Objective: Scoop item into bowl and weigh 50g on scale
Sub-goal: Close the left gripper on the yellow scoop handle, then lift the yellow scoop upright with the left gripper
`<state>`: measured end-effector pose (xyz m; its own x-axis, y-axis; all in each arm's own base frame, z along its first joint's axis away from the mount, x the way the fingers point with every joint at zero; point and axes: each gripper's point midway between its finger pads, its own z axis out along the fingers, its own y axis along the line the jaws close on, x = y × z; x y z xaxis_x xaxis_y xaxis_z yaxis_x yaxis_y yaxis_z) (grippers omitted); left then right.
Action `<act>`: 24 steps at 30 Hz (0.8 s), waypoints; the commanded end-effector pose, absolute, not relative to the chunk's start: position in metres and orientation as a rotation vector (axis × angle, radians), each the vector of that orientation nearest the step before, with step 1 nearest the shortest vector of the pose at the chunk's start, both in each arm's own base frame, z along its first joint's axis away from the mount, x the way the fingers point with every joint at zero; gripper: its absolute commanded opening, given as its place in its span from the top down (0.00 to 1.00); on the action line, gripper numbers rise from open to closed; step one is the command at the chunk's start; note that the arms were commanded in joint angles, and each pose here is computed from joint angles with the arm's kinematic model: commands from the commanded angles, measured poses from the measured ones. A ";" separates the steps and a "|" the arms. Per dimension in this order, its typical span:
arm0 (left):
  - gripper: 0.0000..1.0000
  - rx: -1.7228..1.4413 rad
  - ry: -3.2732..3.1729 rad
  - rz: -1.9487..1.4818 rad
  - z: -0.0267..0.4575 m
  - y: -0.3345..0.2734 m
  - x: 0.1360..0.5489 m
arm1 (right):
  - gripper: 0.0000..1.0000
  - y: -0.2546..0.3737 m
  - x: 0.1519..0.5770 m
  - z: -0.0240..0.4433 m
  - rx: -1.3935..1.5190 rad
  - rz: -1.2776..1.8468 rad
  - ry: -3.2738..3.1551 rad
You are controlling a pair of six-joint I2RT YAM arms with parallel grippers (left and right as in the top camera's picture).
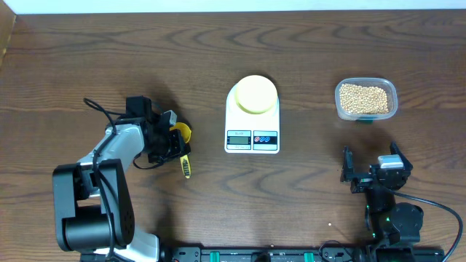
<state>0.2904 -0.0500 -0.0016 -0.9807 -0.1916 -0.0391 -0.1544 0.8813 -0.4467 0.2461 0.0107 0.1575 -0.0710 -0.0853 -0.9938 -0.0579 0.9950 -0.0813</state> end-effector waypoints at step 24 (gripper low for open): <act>0.92 -0.315 2.914 -0.975 0.013 -0.078 0.280 | 0.01 0.008 0.246 0.156 -0.103 -0.033 1.645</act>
